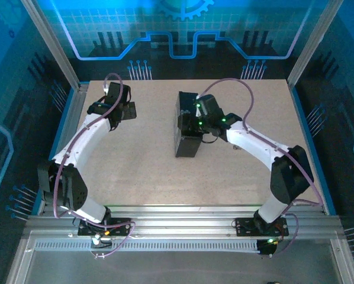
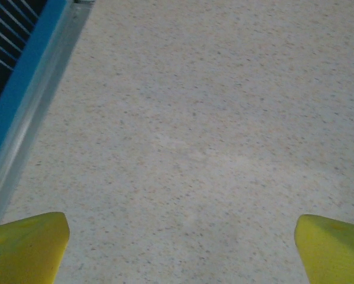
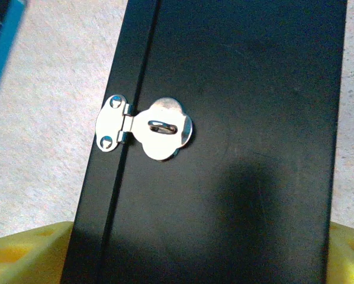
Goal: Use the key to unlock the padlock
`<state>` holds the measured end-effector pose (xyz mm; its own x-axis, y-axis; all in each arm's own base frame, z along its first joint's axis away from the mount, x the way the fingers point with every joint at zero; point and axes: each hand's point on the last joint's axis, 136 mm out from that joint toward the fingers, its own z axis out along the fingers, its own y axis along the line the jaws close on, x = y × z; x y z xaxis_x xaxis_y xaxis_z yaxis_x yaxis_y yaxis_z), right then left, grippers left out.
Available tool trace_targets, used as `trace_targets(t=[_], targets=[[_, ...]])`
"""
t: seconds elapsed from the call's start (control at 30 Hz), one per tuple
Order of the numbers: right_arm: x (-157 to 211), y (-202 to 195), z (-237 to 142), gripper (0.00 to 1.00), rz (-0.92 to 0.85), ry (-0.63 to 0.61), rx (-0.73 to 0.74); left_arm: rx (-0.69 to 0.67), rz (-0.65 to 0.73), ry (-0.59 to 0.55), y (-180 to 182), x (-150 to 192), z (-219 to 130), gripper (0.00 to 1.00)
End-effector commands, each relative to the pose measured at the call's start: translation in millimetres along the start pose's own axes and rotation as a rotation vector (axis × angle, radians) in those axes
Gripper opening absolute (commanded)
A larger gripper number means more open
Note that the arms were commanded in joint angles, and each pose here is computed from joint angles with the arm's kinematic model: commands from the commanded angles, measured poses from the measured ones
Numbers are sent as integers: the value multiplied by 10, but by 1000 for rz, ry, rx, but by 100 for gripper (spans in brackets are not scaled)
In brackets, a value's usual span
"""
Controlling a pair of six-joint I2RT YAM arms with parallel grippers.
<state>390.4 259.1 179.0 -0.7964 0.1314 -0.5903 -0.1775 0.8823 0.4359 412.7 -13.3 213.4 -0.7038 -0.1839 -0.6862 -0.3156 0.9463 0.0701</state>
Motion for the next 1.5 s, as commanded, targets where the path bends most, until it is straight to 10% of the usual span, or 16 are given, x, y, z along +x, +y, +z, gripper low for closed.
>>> trace_targets(t=[0.0,0.43,0.97,1.47], targets=[[182,-100,88,82,197,65,-110,151,-21,37,-259,93,-96,99],[139,-55,529,82,351,74,-388,273,-97,142,-730,275,57,99],[147,322,1198,85,357,130,-444,147,-219,214,-790,309,709,99],[197,-218,1200,100,357,153,-329,105,-225,326,-759,812,1100,99]])
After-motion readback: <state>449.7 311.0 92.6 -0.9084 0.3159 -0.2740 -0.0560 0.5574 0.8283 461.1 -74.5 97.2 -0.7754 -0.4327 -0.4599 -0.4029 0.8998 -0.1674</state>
